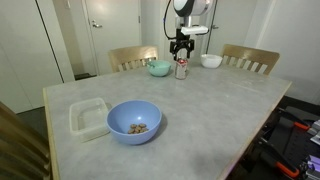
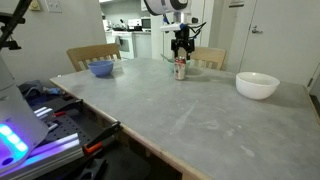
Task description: Pick up the can from the table and move it to the right.
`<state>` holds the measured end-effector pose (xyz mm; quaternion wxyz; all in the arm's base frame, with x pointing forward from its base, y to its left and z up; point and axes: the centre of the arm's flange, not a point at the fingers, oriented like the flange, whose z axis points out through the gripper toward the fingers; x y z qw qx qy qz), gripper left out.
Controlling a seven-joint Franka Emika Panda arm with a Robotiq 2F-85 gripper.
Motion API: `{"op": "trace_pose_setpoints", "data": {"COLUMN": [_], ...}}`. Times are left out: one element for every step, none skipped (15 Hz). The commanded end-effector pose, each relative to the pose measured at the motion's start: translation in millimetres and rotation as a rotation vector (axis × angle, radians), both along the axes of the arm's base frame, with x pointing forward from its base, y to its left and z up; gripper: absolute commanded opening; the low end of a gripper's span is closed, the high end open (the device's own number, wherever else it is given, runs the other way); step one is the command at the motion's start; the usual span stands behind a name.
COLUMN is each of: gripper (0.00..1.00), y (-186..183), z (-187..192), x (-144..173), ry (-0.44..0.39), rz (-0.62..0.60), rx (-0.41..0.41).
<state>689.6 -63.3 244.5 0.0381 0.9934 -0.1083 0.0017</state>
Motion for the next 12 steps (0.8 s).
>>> {"op": "trace_pose_setpoints", "data": {"gripper": [0.67, 0.58, 0.52, 0.45, 0.41, 0.41, 0.41, 0.40, 0.38, 0.38, 0.38, 0.38], "y": [-14, -15, -16, -17, -18, -18, -18, -17, -17, -18, -20, -21], "z": [-4, -4, -3, -1, 1, 3, 5, 7, 10, 14, 16, 18], "x": [15, 15, 15, 15, 15, 15, 15, 14, 13, 12, 11, 9], "ry": [0.022, 0.027, 0.029, 0.031, 0.034, 0.038, 0.041, 0.043, 0.047, 0.053, 0.058, 0.062], "rz": [-0.001, -0.008, -0.011, -0.016, -0.017, -0.019, -0.022, -0.021, -0.025, -0.030, -0.034, -0.041], "rx": [-0.013, -0.017, -0.020, -0.023, -0.025, -0.028, -0.033, -0.034, -0.042, -0.053, -0.060, -0.071]}}
